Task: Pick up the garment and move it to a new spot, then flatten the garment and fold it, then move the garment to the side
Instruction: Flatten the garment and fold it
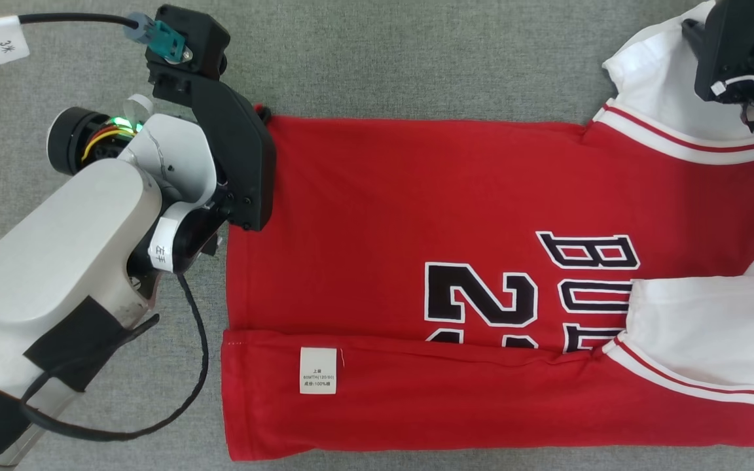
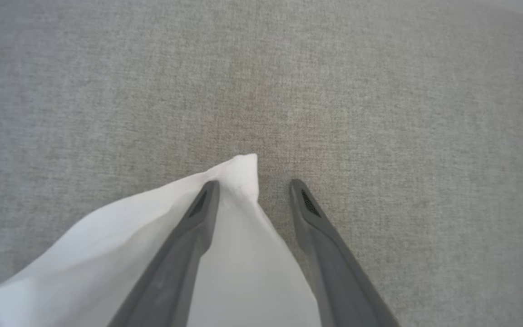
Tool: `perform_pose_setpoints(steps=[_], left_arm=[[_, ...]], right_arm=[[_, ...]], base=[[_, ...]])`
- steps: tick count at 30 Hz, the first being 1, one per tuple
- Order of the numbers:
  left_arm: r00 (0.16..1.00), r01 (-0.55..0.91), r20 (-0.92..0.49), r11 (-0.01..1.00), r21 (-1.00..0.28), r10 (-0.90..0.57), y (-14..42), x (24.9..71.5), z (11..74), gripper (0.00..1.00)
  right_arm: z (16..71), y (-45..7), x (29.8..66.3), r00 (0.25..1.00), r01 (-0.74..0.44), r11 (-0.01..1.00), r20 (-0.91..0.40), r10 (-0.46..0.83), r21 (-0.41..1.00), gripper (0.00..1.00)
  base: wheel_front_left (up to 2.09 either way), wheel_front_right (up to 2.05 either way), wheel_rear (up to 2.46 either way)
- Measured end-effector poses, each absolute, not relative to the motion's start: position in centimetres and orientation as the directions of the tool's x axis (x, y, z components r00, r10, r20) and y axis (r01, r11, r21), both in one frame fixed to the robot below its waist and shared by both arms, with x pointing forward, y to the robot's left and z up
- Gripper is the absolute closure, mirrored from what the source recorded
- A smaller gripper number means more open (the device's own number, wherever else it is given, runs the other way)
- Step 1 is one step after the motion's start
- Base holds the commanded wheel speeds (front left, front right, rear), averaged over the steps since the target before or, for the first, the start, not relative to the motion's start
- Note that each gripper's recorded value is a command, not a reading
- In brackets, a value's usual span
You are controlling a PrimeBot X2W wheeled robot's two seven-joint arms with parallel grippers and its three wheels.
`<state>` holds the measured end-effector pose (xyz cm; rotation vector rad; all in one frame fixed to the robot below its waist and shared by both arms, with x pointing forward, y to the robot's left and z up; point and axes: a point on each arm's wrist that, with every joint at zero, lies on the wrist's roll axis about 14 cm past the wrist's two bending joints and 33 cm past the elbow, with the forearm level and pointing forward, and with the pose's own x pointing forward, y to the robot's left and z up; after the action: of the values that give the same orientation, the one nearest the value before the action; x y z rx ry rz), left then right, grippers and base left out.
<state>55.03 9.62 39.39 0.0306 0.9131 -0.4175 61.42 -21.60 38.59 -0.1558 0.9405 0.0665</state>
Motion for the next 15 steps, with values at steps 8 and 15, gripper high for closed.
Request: perform_pose_setpoints(steps=[8,15], left_arm=[[0.651,0.344,-0.673,0.927,-0.148,-0.349,9.6,57.2,40.5,1.0],[0.772,0.287,-0.556,0.949,-0.127,-0.308,10.8,58.8,41.9,1.0]], right_arm=[[40.0,-22.5,62.7,0.679,-0.094,0.991,-0.734,-0.003,-0.092,1.0],[43.5,-22.8,63.6,0.815,-0.067,0.994,-0.579,0.008,-0.081,1.0]], base=[[0.0,0.0,0.0],[0.0,0.0,0.0]])
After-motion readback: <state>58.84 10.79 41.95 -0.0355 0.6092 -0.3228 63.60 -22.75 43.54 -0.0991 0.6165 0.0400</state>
